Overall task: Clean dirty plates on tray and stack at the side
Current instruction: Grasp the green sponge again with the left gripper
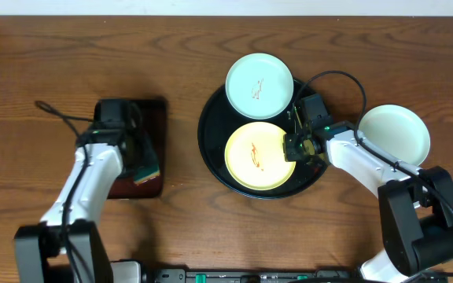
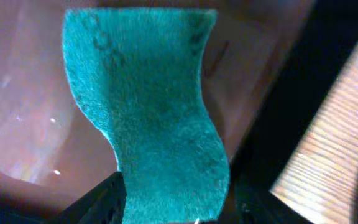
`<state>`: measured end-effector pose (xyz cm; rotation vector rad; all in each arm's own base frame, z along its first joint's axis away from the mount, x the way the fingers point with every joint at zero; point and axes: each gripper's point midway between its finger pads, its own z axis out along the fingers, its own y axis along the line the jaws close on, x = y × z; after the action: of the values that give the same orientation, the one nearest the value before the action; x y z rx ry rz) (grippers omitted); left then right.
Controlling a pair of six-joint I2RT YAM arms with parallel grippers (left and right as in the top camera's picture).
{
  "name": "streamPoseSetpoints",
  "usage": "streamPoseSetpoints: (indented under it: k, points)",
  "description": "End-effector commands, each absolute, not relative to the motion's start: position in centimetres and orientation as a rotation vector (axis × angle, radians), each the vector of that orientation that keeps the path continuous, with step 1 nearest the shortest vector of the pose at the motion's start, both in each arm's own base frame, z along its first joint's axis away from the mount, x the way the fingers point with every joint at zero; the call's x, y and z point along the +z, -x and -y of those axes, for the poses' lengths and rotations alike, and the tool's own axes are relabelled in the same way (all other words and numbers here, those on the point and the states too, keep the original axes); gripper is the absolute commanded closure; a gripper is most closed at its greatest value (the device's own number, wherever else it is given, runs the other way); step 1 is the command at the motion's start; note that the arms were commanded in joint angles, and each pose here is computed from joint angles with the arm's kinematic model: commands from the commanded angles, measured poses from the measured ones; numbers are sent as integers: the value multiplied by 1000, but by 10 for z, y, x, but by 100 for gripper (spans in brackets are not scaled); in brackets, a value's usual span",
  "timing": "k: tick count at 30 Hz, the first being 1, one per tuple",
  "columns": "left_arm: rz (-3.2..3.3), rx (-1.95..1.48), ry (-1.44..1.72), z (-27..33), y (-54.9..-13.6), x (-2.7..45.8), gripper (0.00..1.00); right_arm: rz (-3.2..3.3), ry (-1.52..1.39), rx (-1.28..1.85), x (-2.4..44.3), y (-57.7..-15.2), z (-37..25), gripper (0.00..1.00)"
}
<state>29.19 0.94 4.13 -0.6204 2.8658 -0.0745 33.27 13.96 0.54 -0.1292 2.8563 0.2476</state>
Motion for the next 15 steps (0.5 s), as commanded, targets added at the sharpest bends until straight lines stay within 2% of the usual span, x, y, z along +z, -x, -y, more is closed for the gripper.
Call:
streamPoseSetpoints:
  k: [1, 6, 7, 10, 12, 15]
  points:
    - [-2858, 81, 817, -26, -287, 25, 42, -2867, 85, 146, 1, -333, -126, 99]
    - [-2823, 114, 903, -34, -293, 15, 44, -2876, 85, 142, 0, -331, -125, 99]
    - [-2815, 110, 901, -34, -296, 14, 48, -2877, 85, 141, 0, -331, -125, 99]
    - [-2810, 107, 901, -34, -299, 12, 79, -2878, 85, 141, 0, -330, -125, 99]
    - [-2816, 111, 901, -34, -298, 9, 87, -2879, 85, 140, 0, -330, -125, 99]
    - [-2849, 123, 908, -33, -294, 0, 92, -2881, 85, 139, 0, -330, -125, 99]
